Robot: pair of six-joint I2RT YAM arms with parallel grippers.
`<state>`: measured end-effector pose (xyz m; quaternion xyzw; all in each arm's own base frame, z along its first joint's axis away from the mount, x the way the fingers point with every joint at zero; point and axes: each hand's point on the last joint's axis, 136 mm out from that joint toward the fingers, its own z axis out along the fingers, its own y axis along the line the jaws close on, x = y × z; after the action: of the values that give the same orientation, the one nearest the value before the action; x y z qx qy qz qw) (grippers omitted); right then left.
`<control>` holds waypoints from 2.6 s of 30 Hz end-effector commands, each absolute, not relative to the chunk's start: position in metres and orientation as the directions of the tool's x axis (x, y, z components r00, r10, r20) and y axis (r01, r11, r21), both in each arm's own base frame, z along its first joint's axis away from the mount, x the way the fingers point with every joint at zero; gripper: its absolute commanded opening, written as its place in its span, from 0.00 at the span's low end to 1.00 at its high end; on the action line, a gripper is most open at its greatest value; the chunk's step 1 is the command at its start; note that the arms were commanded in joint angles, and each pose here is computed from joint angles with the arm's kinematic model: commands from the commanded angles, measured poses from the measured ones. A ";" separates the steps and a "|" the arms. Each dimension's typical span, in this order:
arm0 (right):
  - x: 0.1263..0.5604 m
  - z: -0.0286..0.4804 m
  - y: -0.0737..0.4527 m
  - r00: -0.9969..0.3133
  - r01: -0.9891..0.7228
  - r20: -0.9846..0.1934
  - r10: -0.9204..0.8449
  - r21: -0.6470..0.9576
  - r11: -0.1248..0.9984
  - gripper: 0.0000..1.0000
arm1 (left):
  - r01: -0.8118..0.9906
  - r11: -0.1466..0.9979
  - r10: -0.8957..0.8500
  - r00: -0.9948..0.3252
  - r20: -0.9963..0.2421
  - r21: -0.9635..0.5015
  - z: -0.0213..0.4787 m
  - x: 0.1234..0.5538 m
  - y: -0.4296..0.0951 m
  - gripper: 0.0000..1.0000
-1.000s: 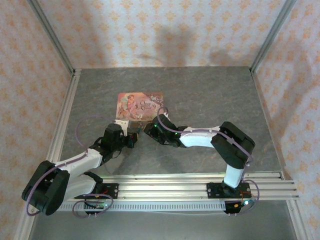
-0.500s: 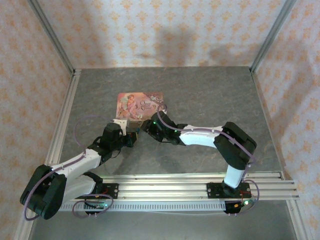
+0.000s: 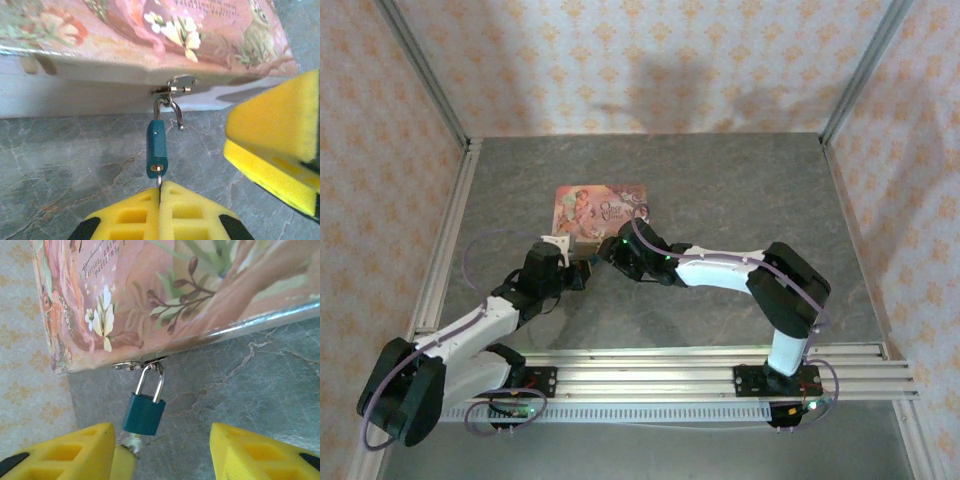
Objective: Unlock a padlock with a key
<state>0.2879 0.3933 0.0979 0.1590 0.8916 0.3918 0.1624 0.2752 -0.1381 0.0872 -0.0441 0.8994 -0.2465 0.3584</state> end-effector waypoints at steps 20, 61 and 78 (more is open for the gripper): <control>0.284 0.105 0.353 -0.880 0.138 -0.225 0.418 0.720 0.680 0.52 | -0.072 0.897 -0.336 -0.752 -0.567 -0.435 0.105 0.273 -0.116 0.00; 0.371 0.159 0.278 -0.844 0.014 -0.461 0.275 0.492 0.870 0.56 | -0.128 0.991 -0.120 -0.802 -0.586 -0.028 0.130 0.294 -0.080 0.00; 0.331 0.110 0.275 -0.881 0.098 -0.324 0.346 0.589 0.802 0.55 | -0.135 0.945 -0.265 -0.848 -0.458 -0.296 0.095 0.285 -0.124 0.00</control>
<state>0.3388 0.2689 0.1004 0.1054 0.9393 0.2501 0.2101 0.2871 -0.1125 0.0960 -0.0806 0.9598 -0.0834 0.2554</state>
